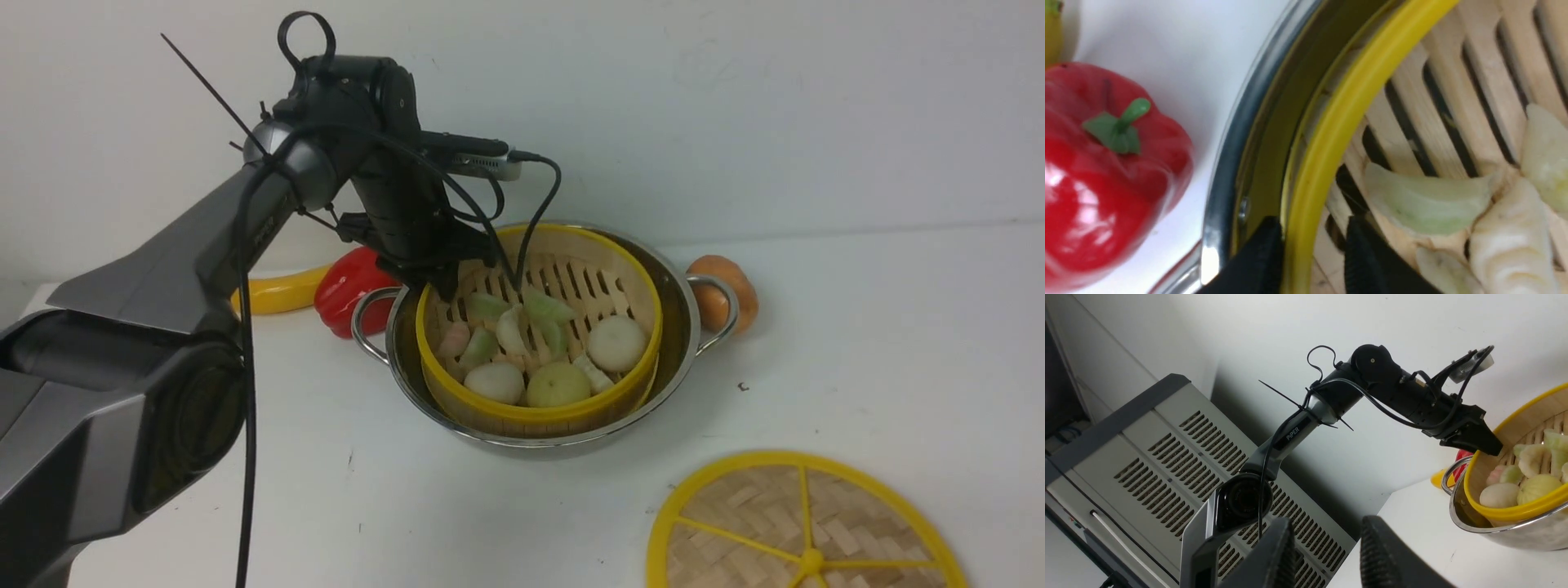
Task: Place the steamer in the pot on the white table, and put the lid on the steamer.
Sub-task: 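Place the bamboo steamer basket with dumplings into the steel pot with the left gripper, then move the gripper down to the bamboo steamer lid and grasp its center knob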
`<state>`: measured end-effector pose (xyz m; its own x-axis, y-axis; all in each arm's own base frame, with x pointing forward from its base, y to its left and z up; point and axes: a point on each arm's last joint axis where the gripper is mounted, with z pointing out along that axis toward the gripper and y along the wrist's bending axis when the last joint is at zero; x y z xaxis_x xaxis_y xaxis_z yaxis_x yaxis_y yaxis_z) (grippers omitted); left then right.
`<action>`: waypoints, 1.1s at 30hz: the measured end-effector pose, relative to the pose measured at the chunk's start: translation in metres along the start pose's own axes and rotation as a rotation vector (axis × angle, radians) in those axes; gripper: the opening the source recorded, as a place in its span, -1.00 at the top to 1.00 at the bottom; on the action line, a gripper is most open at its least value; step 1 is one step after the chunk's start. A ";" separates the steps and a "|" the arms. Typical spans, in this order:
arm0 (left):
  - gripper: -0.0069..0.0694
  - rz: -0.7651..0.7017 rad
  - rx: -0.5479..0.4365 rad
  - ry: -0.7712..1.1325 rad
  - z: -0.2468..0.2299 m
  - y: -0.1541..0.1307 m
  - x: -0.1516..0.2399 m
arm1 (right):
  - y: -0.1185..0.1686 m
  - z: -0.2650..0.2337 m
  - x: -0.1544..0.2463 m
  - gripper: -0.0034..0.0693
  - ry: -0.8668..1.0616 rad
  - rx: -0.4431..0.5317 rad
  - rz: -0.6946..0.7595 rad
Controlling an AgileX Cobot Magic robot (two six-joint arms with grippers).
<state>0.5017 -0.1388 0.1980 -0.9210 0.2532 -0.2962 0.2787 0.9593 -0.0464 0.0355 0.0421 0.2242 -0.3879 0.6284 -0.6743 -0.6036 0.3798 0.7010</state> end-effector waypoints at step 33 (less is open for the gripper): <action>0.88 0.199 -0.140 -0.702 -0.394 -0.015 0.149 | 0.121 0.016 -0.127 0.24 -0.286 -0.020 -0.598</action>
<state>0.2528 -0.0663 0.5304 -0.4528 0.3294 -0.8285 0.3419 0.9224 0.1798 0.0230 0.0188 0.3981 0.2164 0.4693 -0.8561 -0.6714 0.7082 0.2185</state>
